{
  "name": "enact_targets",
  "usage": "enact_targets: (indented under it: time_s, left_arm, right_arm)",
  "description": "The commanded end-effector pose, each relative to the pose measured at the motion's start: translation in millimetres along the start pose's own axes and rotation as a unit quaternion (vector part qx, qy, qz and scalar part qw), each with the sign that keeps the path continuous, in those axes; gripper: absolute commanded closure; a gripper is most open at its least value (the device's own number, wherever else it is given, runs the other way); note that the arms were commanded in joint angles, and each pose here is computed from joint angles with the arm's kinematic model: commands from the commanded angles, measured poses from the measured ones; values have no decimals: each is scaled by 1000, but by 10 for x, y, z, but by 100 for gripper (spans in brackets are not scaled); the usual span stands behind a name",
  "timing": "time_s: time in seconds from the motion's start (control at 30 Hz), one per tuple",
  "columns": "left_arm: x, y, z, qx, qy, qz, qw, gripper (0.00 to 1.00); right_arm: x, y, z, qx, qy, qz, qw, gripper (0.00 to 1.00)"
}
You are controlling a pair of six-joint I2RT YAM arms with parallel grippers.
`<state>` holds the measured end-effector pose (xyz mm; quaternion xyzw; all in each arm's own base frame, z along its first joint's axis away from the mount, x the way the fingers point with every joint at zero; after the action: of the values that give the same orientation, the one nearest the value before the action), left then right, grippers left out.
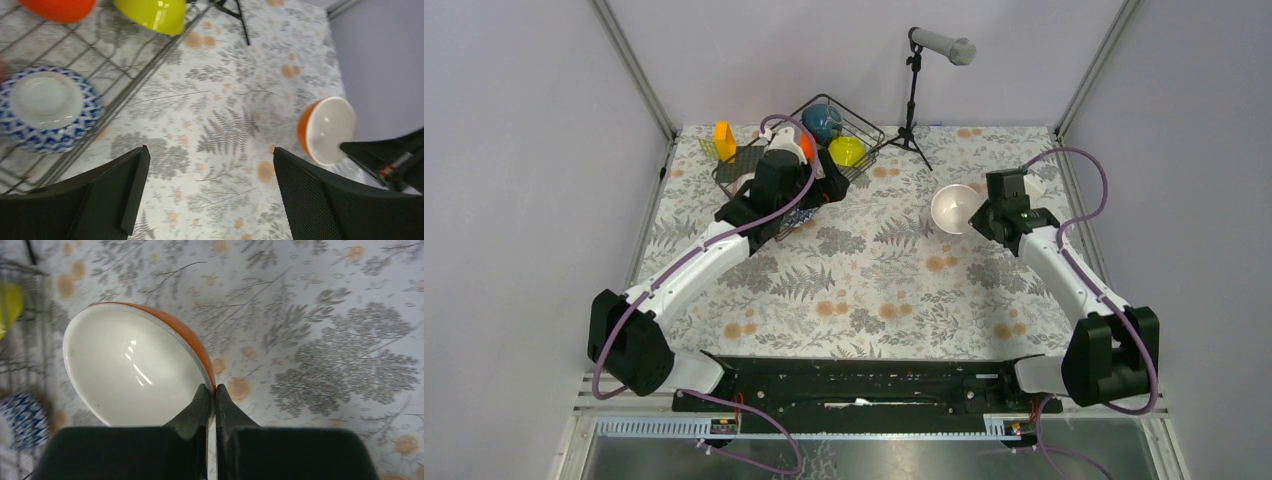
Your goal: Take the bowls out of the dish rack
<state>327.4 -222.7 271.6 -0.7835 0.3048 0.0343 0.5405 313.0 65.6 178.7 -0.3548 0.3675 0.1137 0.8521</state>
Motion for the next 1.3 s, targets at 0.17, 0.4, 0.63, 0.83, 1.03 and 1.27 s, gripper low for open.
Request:
enact_targets:
  time_s: [0.17,0.4,0.63,0.83,1.03,1.27]
  left_arm:
    - [-144,-108,337,51,-113,-36,992,1]
    - [-139,-147,381,69,-130,-41,988,1]
    - [-62,-138,463,92,-156,-37,983,1]
    - [-3,-186,522,110,-182,-40,976,1]
    - [131,-369,625,140,-246,-57,957,1]
    - [364,-453,693,161,-291,-56,941,1]
  right_arm:
    - [318,-314,-216,3,98,-26,995,100]
    - [665,-340,-246,3,108,19,994,100]
    - [832,-316,-234,-1,98,45,994,96]
    - [861,-317,-216,5,86,48,995,85]
    - [860,-272,-268,1,86,53,995,80]
    - [799,-292,-282,-11,79,49,996,70]
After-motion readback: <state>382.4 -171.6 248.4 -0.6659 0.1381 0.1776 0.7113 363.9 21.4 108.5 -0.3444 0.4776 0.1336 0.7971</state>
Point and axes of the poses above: each gripper's point midway between its finger pads, its own x axis out along the fingers, its own z axis along the line the jaws close on, y = z × x, the point moved 5 cm from there along -x, back along the fingers, and after that the axes turned 8 degrees about x, right-handed, at the moved point
